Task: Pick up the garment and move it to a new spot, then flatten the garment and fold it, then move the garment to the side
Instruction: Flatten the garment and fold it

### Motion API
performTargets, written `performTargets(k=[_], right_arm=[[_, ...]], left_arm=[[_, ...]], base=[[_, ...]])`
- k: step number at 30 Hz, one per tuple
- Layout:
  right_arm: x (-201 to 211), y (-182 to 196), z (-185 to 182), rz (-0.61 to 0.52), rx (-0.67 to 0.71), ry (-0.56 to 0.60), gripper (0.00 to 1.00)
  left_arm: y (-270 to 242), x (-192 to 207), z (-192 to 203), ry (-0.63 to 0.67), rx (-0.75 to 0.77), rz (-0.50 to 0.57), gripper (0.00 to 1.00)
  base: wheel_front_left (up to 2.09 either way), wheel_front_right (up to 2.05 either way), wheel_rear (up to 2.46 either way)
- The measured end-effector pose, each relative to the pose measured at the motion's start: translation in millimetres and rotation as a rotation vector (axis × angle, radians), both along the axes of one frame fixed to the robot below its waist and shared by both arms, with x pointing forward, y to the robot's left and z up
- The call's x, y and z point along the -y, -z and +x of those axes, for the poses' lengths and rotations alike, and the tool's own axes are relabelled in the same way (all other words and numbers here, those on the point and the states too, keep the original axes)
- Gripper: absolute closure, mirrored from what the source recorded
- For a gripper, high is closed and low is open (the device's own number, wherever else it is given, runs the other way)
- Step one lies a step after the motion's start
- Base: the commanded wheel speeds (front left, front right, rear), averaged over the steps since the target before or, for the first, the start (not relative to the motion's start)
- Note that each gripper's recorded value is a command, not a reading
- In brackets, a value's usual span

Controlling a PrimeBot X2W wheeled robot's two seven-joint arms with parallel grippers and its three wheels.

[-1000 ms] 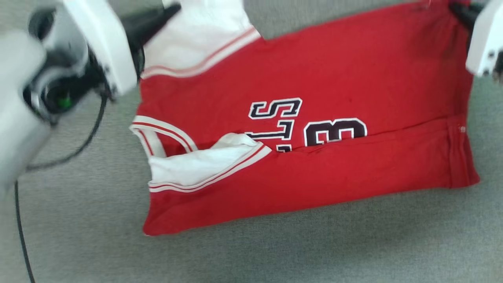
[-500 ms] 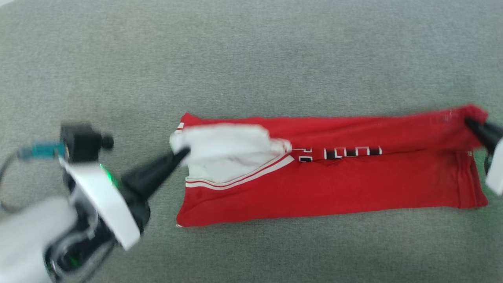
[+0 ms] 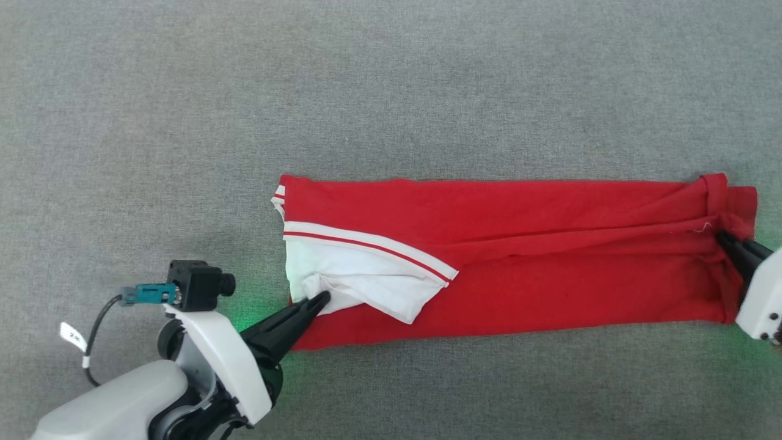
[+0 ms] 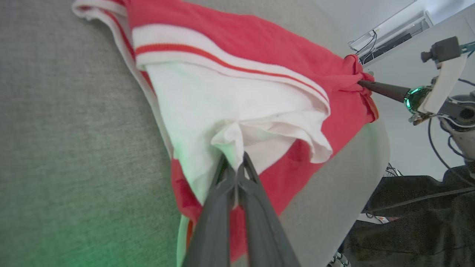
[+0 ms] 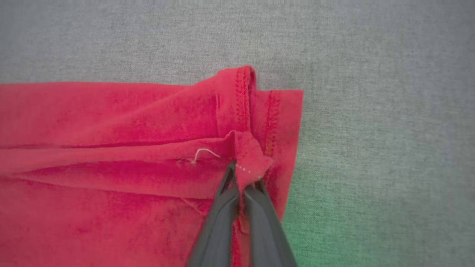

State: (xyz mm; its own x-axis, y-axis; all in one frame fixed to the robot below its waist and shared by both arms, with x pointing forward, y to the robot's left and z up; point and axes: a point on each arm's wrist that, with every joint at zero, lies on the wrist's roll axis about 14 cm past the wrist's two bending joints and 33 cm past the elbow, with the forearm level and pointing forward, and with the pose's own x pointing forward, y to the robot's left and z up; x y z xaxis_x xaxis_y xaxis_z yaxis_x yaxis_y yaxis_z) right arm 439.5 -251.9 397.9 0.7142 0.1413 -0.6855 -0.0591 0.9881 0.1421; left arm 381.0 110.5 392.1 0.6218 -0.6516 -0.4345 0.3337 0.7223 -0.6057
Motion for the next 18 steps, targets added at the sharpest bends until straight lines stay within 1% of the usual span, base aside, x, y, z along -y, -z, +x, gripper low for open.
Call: performTargets(k=[1, 2, 3, 4, 5, 7, 12, 15, 18], right_arm=[[-1.6, 1.2, 0.8, 0.002, -0.002, -0.002, 1.0], [-2.7, 2.4, 1.0, 0.003, -0.005, -0.003, 0.98], [-3.5, 2.8, 1.4, 0.003, -0.005, -0.004, 0.67], [-3.3, 2.7, 1.4, 0.003, -0.005, -0.003, 0.31], [-2.8, 1.9, 1.6, 0.002, -0.003, -0.003, 0.0], [-0.8, -2.2, 2.9, 0.001, 0.008, -0.001, 0.0], [7.6, -12.7, 2.5, 0.004, 0.02, 0.017, 0.0], [9.3, -9.8, 0.4, 0.02, -0.004, 0.03, 0.0], [0.7, -2.3, -0.1, 0.076, -0.036, 0.043, 0.0]], left_arm=[[2.3, 0.7, 0.5, -0.003, -0.004, 0.001, 1.0], [4.3, 1.2, 1.0, -0.006, -0.007, 0.003, 0.87], [6.0, 1.2, 1.6, -0.01, -0.009, 0.006, 0.66], [6.7, 1.4, 2.3, -0.012, -0.008, 0.007, 0.55], [6.3, 2.0, 3.2, -0.015, -0.004, 0.005, 0.27], [2.5, 2.0, 6.4, -0.029, 0.013, -0.004, 0.0], [-10.4, -4.1, 8.7, -0.091, 0.053, -0.033, 0.0], [-20.3, -15.7, 14.7, -0.18, 0.087, -0.06, 0.0], [-12.4, -34.4, 9.5, -0.277, 0.091, -0.039, 0.0]], base=[[0.0, 0.0, 0.0], [0.0, 0.0, 0.0], [0.0, 0.0, 0.0], [0.0, 0.0, 0.0], [0.0, 0.0, 0.0], [0.0, 0.0, 0.0], [0.0, 0.0, 0.0], [0.0, 0.0, 0.0], [0.0, 0.0, 0.0]])
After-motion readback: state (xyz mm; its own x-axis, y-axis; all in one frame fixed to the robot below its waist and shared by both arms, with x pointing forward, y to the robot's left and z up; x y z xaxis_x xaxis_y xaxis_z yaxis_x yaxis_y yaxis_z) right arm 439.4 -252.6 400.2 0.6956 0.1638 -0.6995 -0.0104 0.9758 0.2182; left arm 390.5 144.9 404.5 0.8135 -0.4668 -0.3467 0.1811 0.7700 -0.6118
